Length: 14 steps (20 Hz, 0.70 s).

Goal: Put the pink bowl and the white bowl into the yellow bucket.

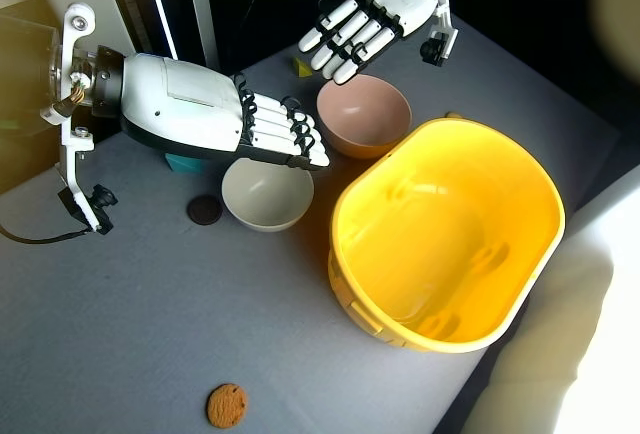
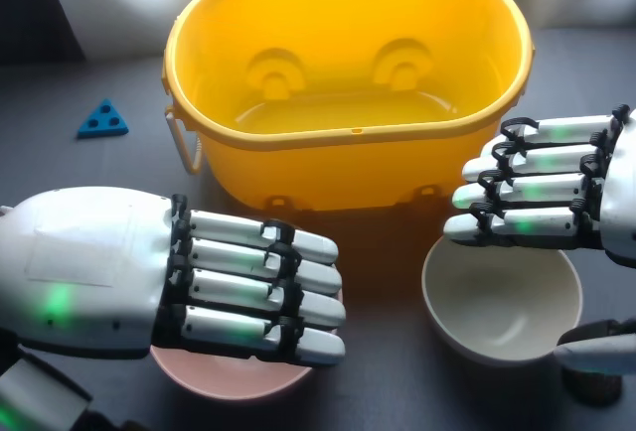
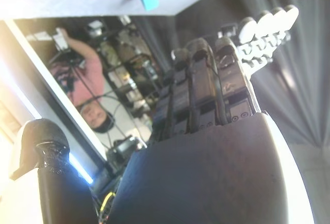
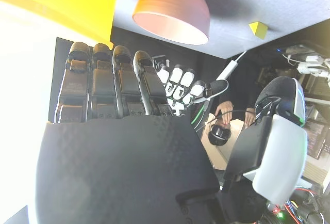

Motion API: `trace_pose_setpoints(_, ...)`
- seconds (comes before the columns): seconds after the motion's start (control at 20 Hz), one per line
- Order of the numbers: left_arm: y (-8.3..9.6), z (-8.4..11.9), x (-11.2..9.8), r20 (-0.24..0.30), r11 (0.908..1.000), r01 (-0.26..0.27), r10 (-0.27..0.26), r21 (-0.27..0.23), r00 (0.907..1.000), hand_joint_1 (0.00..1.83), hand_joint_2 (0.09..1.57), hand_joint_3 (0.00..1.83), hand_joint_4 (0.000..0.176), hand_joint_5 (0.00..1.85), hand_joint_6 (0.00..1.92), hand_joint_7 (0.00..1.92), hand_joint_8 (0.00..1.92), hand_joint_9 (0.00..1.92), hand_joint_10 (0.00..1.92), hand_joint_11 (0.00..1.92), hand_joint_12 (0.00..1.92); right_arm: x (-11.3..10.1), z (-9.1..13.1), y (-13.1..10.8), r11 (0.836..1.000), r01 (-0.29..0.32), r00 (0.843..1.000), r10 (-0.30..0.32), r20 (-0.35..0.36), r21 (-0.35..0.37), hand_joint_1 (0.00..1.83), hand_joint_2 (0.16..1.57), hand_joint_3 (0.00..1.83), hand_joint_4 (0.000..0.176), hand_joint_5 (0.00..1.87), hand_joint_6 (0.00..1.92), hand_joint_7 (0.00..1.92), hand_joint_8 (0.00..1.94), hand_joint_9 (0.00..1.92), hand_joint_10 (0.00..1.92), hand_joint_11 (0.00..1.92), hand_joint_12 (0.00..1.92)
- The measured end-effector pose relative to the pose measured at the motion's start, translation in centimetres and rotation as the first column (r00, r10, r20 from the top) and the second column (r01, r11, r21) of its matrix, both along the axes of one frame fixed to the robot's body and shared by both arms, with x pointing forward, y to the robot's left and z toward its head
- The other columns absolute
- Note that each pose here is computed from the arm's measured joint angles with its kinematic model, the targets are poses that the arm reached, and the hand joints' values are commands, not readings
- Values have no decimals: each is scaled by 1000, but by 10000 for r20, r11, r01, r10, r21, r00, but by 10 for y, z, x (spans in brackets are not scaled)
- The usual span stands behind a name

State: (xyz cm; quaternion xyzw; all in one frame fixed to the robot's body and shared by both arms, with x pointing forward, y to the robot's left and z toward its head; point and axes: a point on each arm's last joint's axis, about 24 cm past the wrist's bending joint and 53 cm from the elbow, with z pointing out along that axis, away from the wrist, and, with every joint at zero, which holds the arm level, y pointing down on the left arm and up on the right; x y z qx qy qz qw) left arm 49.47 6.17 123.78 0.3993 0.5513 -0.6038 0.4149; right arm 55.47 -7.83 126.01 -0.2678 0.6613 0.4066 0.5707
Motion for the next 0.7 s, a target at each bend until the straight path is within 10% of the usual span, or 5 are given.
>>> trace_pose_setpoints(0.3,0,0,0,-3,10000,6,-6,21,10000,0,1284,10,0,103,20,98,19,48,18,39,19,0,1,0,10000,2,10000,-2,-21,49,0,1172,2,0,156,0,117,0,52,1,0,167)
trace_pose_setpoints(0.7,3,-3,2,97,9998,-15,14,177,10000,0,1296,0,0,143,1,135,1,85,1,0,203,-14,-9,12,9938,-1110,9938,1110,3,10,0,1174,0,0,181,1,167,5,113,11,0,383)
